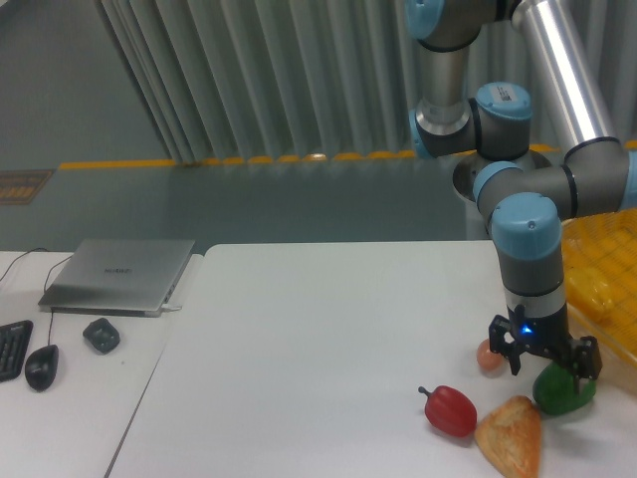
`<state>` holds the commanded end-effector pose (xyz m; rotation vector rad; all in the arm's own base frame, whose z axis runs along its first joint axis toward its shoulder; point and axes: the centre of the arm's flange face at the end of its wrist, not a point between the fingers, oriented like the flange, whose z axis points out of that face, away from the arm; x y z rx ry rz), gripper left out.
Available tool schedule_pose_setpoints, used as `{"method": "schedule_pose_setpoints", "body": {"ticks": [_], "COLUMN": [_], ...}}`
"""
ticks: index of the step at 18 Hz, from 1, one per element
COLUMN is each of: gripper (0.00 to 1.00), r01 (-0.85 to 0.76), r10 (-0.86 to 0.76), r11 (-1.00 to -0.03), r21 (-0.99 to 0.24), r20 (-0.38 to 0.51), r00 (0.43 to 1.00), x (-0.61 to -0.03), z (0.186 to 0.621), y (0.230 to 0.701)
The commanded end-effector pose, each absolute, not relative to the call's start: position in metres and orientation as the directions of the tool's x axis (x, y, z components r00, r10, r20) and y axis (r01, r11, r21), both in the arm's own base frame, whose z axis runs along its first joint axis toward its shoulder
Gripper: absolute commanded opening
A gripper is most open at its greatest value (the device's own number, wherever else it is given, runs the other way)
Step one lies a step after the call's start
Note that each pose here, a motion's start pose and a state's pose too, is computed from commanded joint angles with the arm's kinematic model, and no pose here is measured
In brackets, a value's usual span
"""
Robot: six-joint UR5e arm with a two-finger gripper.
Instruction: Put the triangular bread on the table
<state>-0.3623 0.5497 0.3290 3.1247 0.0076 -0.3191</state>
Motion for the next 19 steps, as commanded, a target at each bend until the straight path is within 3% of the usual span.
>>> {"method": "schedule_pose_setpoints", "body": {"ticks": [5, 14, 19], "gripper": [1.0, 1.0, 1.0], "r01": [-0.121, -0.327, -0.345], "r10": [-0.124, -0.338, -0.356], "r11": [-0.992, -0.939, -0.933], "r21": [0.026, 0.101, 0.101], "r20": [-0.207, -0.12, -0.119], "r00": [0.971, 0.933, 0.927], "x": [-0.363, -0.357, -0.359], "z": [0.349, 0.377, 0.381], "y": [0.542, 0.513, 0.507]}}
